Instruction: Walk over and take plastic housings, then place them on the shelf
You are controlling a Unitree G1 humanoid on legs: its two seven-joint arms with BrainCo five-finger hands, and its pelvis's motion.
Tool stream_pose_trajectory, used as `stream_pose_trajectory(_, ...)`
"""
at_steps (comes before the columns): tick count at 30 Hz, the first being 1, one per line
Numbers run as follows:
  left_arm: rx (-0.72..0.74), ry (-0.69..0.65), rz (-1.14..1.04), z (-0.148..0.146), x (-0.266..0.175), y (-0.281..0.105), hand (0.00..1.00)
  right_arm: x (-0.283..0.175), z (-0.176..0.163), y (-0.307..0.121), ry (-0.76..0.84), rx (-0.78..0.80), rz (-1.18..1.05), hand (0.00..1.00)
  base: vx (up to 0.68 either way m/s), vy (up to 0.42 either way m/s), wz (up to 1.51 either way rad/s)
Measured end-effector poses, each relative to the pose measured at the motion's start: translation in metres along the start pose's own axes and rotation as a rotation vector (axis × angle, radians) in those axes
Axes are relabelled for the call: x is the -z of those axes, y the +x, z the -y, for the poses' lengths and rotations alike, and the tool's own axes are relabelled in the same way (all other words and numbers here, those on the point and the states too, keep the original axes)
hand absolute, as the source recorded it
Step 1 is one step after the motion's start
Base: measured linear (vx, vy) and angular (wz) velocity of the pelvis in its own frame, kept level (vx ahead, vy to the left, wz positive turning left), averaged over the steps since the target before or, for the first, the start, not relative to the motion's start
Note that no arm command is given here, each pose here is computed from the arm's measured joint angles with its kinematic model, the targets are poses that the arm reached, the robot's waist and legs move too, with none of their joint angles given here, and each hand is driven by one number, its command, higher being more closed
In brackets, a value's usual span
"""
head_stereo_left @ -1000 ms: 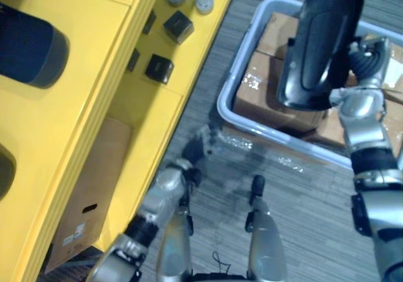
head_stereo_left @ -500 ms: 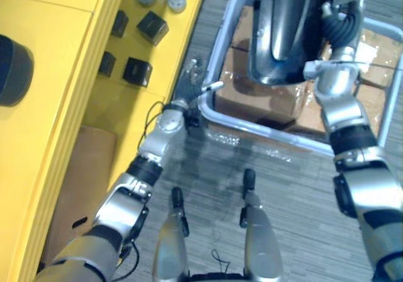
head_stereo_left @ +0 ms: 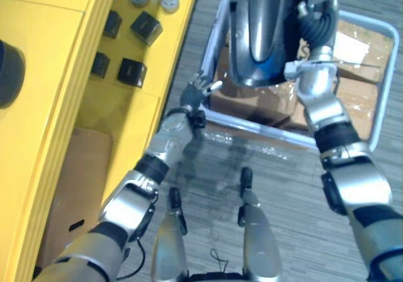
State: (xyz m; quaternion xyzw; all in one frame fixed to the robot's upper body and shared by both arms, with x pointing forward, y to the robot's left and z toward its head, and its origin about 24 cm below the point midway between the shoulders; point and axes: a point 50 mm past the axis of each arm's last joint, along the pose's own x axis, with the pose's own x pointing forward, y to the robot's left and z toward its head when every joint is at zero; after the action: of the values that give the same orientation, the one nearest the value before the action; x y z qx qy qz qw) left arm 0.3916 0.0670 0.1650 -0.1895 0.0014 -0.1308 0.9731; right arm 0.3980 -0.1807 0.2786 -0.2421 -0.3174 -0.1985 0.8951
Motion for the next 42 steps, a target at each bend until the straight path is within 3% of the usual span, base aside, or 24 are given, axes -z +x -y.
stream_pose_trajectory(4,0.010,-0.069,0.004,-0.001,0.000,0.000,0.00,0.000,-0.004,-0.002,-0.019,-0.024,0.007,1.00,-0.01,0.001,0.01)
stream_pose_trajectory(16,0.042,-0.076,0.113,0.008,-0.020,0.003,0.00,0.003,-0.023,-0.012,-0.028,-0.122,-0.003,1.00,0.00,0.000,0.00)
stream_pose_trajectory(33,0.081,-0.075,0.075,0.026,-0.006,0.003,0.00,0.001,-0.050,-0.030,0.011,-0.243,0.034,1.00,0.00,-0.001,0.02)
stream_pose_trajectory(34,0.077,-0.062,0.064,0.026,-0.004,0.003,1.00,0.001,-0.051,-0.031,0.014,-0.239,0.030,1.00,0.00,0.000,0.00)
stream_pose_trajectory(42,0.046,-0.032,0.040,0.029,0.013,0.003,1.00,-0.002,-0.061,-0.037,0.070,-0.226,0.007,1.00,0.00,0.000,0.00)
